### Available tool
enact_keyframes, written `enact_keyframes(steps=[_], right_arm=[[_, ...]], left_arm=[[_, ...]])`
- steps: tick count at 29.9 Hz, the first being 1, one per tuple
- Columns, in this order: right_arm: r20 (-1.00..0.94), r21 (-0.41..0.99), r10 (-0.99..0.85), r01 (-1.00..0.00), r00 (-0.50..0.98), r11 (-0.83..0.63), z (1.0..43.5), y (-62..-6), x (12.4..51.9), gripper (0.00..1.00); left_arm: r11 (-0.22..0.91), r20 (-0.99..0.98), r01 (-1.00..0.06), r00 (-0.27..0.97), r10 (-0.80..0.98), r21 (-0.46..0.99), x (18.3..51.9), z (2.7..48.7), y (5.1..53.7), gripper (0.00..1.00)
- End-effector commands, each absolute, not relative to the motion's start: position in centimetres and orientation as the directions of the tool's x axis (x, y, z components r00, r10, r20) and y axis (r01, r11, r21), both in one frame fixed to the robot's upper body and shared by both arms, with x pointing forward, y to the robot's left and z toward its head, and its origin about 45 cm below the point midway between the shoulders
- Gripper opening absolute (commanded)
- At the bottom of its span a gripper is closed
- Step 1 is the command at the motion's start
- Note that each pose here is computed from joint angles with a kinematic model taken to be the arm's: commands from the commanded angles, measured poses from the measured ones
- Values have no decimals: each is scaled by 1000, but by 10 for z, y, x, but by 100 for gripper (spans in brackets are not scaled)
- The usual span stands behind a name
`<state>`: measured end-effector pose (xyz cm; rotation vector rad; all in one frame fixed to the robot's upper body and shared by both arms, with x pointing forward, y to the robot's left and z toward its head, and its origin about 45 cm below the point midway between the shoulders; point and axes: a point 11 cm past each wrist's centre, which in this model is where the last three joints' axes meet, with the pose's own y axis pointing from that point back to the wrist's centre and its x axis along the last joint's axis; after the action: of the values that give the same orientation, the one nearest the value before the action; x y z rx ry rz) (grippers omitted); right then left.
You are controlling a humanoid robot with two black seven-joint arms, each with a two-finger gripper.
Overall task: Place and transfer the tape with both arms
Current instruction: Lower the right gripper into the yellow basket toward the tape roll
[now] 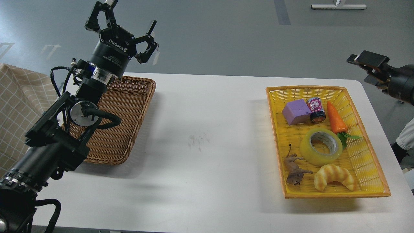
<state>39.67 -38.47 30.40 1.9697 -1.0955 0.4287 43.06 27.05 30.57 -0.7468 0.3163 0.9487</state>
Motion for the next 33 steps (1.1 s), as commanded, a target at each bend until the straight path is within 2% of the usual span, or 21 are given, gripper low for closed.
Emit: enact_keyframes(steps=[1,10,21,33], right_arm=[[633,530,-497,-800,593,-281,298,-382,390,100],[639,598,-374,-740,672,-306,285,-364,371,98],[654,672,-251,-700,714,-241,268,-375,356,98],[625,744,-164,-646,763,-170,230,-386,338,98]], left_arm=[[361,-551,-824,562,617,-435,431,306,270,98],[360,-550,-825,561,619,-436,431,306,271,98],[359,-551,-825,560,619,-436,430,305,272,98],[359,-550,-826,558,621,-434,430,305,272,98]])
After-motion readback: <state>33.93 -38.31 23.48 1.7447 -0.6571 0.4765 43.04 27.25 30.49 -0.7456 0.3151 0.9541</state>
